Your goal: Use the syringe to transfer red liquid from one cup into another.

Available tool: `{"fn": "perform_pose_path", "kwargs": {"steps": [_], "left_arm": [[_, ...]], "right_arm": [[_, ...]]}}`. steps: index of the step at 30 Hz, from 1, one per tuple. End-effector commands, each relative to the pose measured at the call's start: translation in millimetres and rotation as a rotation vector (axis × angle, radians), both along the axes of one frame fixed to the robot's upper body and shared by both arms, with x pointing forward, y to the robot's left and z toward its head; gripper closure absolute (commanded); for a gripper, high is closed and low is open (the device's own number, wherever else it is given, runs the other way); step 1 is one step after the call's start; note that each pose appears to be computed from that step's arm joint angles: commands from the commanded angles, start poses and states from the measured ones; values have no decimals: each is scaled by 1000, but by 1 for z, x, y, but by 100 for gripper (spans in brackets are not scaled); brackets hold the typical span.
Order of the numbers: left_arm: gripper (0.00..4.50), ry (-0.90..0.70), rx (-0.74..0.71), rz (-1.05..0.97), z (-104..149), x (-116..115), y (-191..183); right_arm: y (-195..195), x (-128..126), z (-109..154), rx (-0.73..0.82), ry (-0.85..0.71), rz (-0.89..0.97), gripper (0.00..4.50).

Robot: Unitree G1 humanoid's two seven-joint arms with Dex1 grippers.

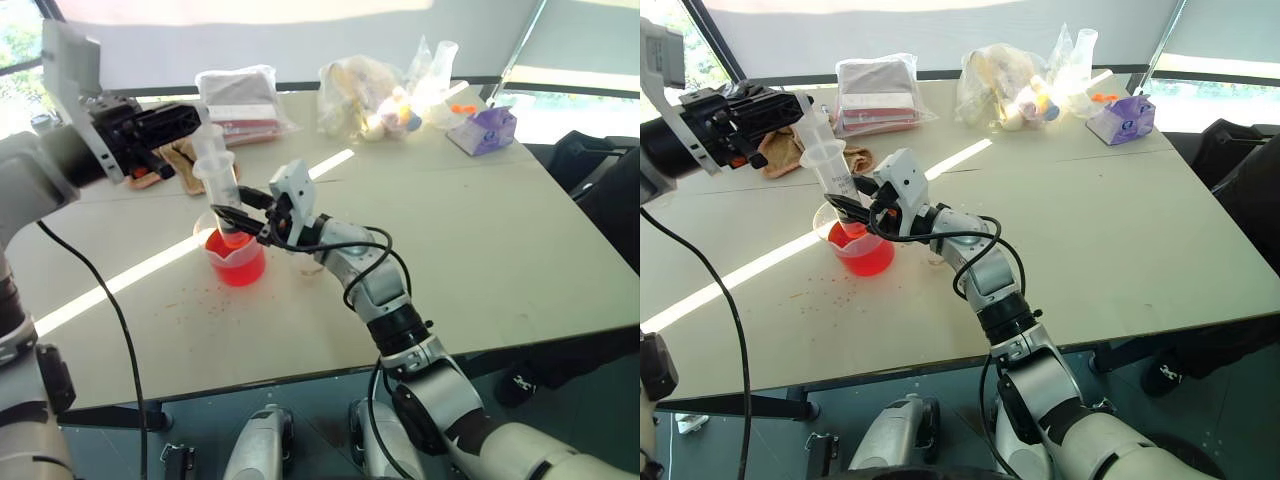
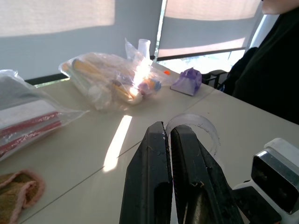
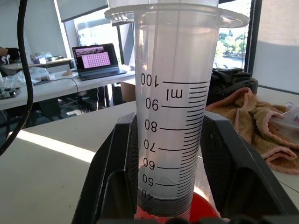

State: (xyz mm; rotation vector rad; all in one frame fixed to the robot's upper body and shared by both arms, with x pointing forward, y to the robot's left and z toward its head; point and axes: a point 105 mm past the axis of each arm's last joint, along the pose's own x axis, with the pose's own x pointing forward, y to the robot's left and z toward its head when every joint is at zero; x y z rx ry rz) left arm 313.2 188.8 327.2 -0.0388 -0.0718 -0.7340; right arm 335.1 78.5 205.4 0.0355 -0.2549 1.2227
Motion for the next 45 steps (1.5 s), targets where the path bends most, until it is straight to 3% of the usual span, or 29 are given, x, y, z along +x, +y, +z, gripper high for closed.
{"fn": "perform_pose_path", "kwargs": {"steps": [1,7,17,24,34,45], "left_arm": [[387,-160,-56,-33,37,-19,-1],[200,-151,-45,-66,31,-24,-5],[200,-149,-25,25,25,-35,20],[200,-82,30,147,-8,-53,47],[200,-3,-8,280,-39,-67,83],[200,10,-50,199,-47,-45,66]], "right_arm": [[27,-23,-17,-98,4,133,315],[25,-21,-9,-90,-27,126,315],[19,-16,3,-73,-56,108,315],[4,1,26,-32,-76,55,315],[-9,9,54,20,-115,16,315],[-30,-10,101,62,-181,-31,315]]}}
